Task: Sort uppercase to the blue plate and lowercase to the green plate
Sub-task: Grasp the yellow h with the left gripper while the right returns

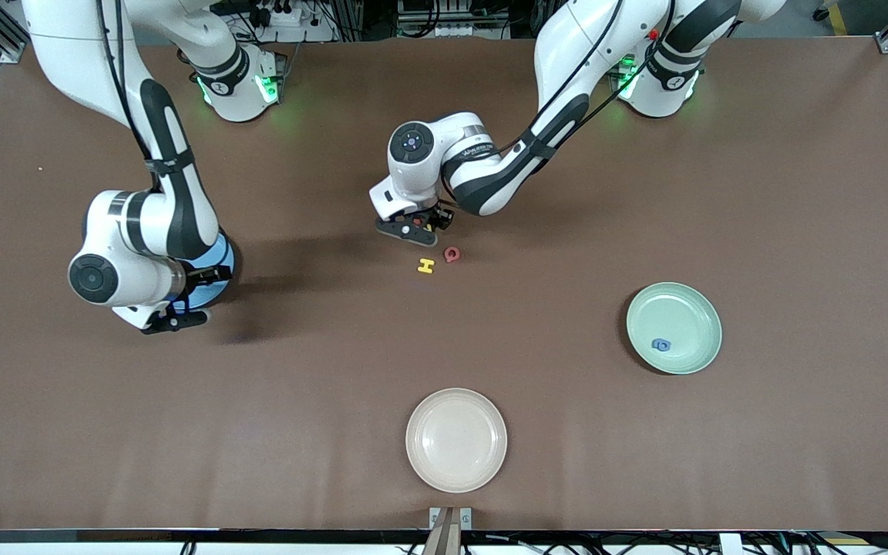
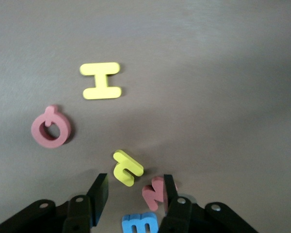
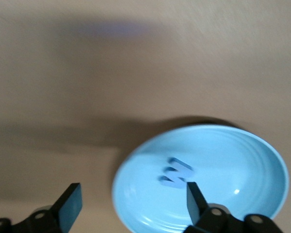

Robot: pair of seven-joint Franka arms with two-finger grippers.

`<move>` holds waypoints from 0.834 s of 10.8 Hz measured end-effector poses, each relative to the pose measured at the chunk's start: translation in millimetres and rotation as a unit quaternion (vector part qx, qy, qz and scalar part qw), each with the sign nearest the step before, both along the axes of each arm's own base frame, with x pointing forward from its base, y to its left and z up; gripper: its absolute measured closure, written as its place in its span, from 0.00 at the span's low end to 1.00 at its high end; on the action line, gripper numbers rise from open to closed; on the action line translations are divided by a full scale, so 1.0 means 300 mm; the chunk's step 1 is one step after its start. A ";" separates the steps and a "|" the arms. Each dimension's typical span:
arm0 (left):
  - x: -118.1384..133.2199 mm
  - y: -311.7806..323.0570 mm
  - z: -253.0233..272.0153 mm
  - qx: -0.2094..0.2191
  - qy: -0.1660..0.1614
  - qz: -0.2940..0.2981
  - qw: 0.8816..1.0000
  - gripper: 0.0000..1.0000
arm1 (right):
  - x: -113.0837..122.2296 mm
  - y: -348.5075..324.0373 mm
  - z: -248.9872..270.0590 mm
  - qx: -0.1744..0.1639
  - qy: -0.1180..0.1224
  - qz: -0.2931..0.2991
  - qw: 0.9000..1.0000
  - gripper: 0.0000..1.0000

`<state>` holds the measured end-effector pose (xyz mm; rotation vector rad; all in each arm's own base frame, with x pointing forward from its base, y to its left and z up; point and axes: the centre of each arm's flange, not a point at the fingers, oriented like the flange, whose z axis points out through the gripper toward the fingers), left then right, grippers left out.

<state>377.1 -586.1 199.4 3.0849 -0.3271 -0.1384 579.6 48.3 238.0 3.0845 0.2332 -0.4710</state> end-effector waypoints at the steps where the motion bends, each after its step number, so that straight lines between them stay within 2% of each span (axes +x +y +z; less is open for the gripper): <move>1: 0.005 0.003 -0.005 0.003 0.005 0.039 0.999 0.46 | 0.022 0.066 0.031 0.001 -0.012 -0.008 1.000 0.02; 5: 0.021 0.004 0.005 -0.002 0.032 0.126 0.992 0.50 | 0.081 0.249 0.110 0.007 -0.062 -0.038 0.997 0.00; 9: 0.051 0.028 -0.011 0.017 0.033 0.242 0.969 0.56 | 0.107 0.357 0.124 0.027 -0.126 -0.022 0.991 0.00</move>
